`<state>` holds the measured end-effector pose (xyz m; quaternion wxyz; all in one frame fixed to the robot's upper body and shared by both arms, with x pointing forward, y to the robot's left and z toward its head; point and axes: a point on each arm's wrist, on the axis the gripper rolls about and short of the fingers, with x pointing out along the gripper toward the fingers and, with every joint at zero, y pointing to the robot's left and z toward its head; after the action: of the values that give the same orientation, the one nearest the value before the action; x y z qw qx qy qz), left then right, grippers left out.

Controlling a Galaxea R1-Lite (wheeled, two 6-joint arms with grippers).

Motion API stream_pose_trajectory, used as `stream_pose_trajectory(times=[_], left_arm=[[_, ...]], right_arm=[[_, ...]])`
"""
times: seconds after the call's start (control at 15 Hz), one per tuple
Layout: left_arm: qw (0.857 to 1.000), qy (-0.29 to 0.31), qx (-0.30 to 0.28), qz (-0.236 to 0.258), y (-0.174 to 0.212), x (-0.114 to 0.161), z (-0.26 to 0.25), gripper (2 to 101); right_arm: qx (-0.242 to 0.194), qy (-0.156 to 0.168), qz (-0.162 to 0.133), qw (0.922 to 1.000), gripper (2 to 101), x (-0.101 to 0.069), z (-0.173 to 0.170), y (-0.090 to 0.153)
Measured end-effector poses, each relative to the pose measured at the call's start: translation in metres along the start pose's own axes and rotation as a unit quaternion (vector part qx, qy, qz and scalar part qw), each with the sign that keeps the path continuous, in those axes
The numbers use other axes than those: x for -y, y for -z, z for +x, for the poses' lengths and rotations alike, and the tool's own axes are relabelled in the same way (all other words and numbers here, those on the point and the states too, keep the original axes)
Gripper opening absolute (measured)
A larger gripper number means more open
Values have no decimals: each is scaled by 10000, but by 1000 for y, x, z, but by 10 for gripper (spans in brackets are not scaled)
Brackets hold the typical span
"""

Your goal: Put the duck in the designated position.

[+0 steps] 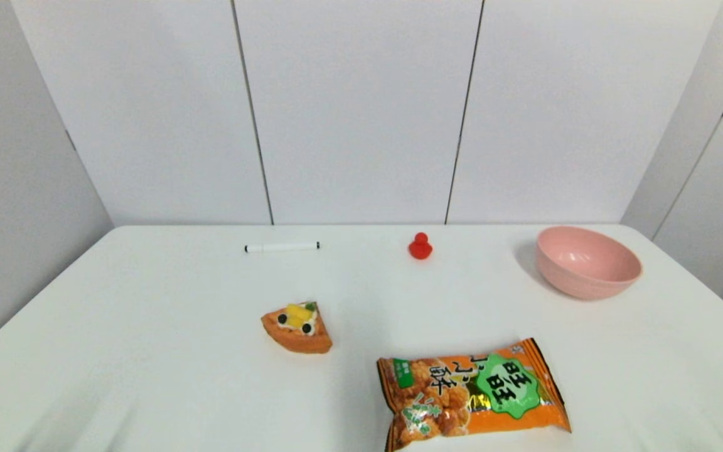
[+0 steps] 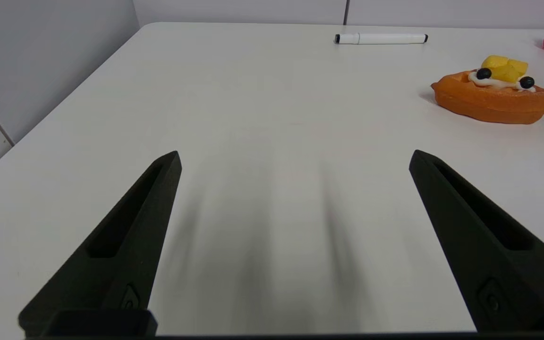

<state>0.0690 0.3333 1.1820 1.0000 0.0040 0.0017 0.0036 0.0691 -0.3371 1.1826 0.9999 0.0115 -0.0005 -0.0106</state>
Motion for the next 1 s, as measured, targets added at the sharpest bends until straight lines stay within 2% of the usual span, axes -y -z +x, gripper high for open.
stream_pose_trajectory(times=[1.0], left_arm=[[10000,-2,0,-2,0,0,0,979]], right_arm=[[2,0,31,10000,973,0,0,0]])
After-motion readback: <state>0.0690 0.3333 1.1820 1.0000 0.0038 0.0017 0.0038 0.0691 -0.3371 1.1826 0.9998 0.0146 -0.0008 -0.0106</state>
